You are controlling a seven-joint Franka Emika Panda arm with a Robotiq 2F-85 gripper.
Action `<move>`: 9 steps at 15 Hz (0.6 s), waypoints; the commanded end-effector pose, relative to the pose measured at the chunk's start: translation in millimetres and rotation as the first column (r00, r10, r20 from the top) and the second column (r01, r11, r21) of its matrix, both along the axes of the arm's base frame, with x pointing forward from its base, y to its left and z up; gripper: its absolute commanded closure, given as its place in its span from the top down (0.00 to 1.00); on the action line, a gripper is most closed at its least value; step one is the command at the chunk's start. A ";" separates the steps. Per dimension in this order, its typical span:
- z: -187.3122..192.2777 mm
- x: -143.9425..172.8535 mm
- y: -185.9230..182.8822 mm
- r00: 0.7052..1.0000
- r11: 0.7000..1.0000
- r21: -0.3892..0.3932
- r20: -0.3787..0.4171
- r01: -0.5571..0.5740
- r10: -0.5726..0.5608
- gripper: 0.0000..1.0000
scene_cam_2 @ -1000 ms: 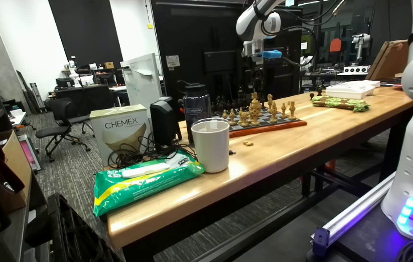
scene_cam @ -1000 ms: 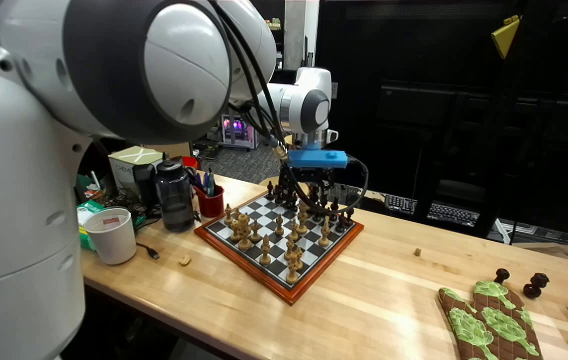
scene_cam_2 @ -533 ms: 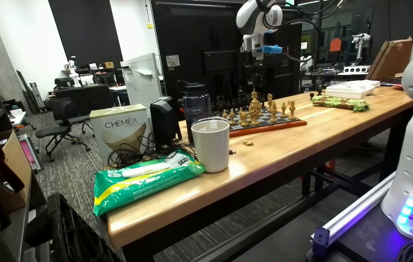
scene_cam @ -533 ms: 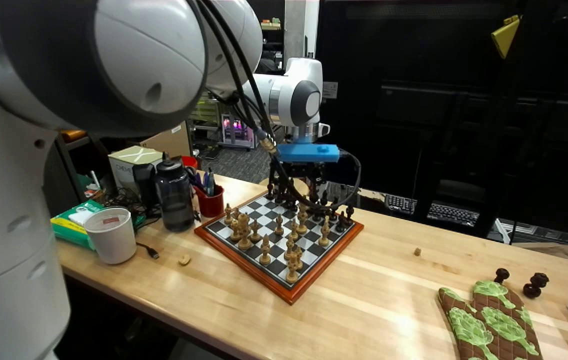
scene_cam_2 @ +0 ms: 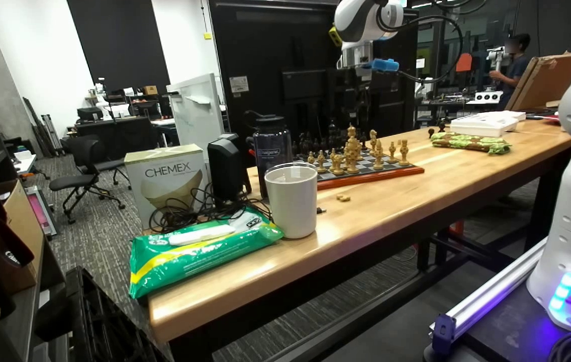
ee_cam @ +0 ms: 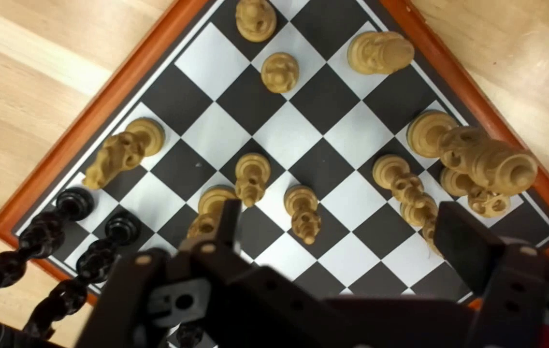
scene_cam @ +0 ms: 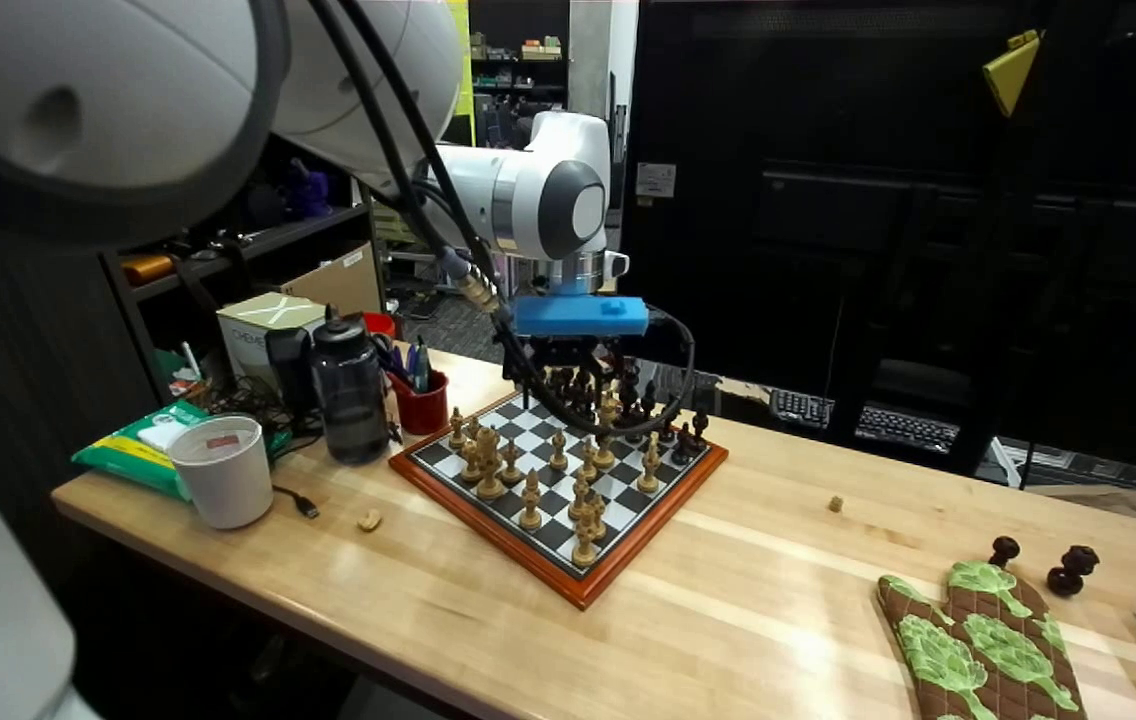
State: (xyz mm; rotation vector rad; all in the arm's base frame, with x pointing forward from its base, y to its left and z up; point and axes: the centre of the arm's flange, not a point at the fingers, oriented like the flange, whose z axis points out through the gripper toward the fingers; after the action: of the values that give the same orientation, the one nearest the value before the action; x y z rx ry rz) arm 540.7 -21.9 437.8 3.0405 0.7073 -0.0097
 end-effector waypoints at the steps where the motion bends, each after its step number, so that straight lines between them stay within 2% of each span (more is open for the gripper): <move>1: -0.6 -38.3 13.5 0.999 1.000 -0.008 0.034 -0.025 0.025 1.00; 9: -14.3 -65.4 30.2 0.997 0.999 -0.017 0.068 -0.042 0.043 1.00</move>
State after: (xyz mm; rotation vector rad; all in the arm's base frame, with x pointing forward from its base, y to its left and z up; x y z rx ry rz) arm 496.6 2.8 422.8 3.0155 0.7752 0.0424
